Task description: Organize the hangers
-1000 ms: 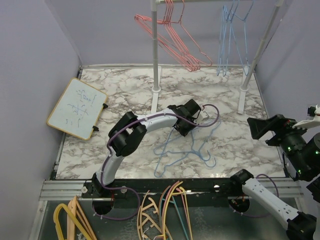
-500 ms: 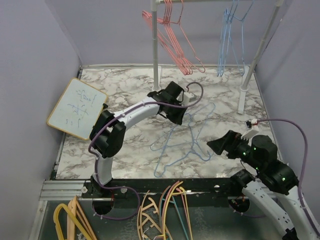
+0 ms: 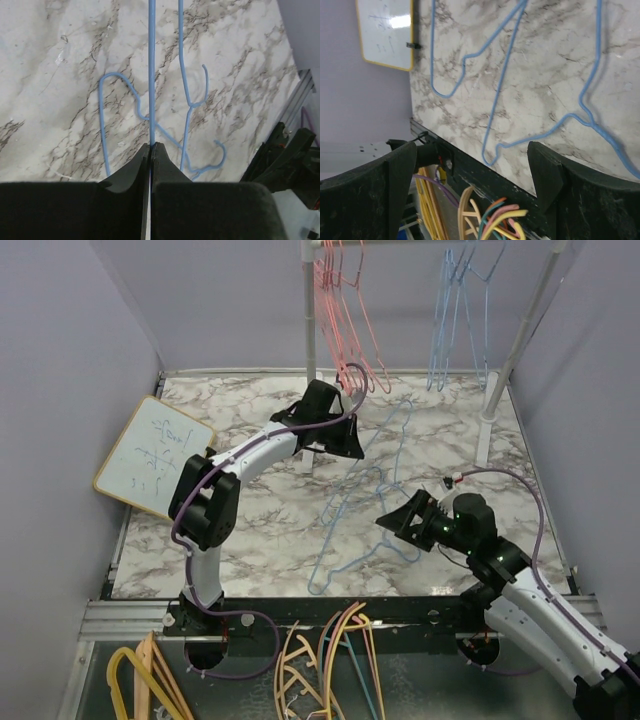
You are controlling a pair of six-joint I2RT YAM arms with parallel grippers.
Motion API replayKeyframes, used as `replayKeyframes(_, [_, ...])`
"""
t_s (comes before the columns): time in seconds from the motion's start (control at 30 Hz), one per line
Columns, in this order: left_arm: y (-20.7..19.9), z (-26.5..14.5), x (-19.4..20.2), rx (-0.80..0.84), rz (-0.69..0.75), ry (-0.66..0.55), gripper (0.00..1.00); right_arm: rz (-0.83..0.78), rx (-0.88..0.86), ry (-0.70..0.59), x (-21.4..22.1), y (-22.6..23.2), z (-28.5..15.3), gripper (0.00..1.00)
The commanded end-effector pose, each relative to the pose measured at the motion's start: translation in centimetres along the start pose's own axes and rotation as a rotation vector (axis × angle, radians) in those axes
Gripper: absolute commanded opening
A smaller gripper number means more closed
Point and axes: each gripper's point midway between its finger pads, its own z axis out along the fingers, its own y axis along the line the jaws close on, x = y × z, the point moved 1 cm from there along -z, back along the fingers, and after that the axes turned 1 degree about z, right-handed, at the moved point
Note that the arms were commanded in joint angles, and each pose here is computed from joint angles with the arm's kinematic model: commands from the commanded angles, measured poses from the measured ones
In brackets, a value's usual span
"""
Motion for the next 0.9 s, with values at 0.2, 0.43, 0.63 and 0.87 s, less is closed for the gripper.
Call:
replayKeyframes(0.2, [-3.1,0.2,-3.8,0.136,-0.158,-0.120,0.00,0.117,-0.174,-0.061,-2.0,5.4,4.6,0.93])
replayKeyframes(0.43, [-2.9,0.6,-3.8,0.148,-0.177,-0.125,0.00,0.190,-0.153,-0.080,0.8,5.3,9.3,0.94])
replayKeyframes(0.63, [-2.9,0.0,-3.4,0.150,-0.171,-0.137,0.00,0.217,-0.145,-0.257,-0.3,5.0,8.7,0.93])
replayKeyframes(0.87, [-2.6,-0.8,-3.1,0.161,-0.187,-0.151,0.00,0.241,-0.118,-0.305,-0.8,3.6,9.6,0.87])
